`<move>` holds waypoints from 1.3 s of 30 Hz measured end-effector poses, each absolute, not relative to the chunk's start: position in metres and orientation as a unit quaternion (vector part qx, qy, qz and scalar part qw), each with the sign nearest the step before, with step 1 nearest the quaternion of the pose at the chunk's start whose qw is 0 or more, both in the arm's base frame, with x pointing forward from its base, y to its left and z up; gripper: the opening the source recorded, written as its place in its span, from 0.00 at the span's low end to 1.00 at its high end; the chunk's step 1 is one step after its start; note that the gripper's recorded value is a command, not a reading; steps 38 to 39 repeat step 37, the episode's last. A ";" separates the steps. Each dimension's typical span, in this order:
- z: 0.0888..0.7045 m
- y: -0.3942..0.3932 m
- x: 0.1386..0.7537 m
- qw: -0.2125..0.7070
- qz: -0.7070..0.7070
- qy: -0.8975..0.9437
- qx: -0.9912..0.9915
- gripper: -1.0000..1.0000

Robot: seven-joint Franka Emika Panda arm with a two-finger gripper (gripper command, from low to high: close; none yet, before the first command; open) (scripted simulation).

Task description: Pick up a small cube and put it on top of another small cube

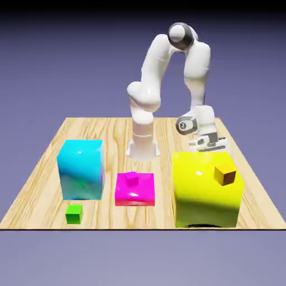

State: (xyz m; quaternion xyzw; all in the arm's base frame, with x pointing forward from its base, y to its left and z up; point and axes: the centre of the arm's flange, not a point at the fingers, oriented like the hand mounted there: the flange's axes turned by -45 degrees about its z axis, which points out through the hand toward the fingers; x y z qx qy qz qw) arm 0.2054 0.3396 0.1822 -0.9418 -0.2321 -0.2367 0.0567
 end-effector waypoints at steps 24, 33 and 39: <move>0.412 0.382 0.421 -0.026 -0.234 0.100 -0.967 0.00; 0.391 0.310 0.484 -0.057 -0.235 0.234 -0.942 0.00; 0.370 0.304 0.491 -0.059 -0.235 0.236 -0.941 1.00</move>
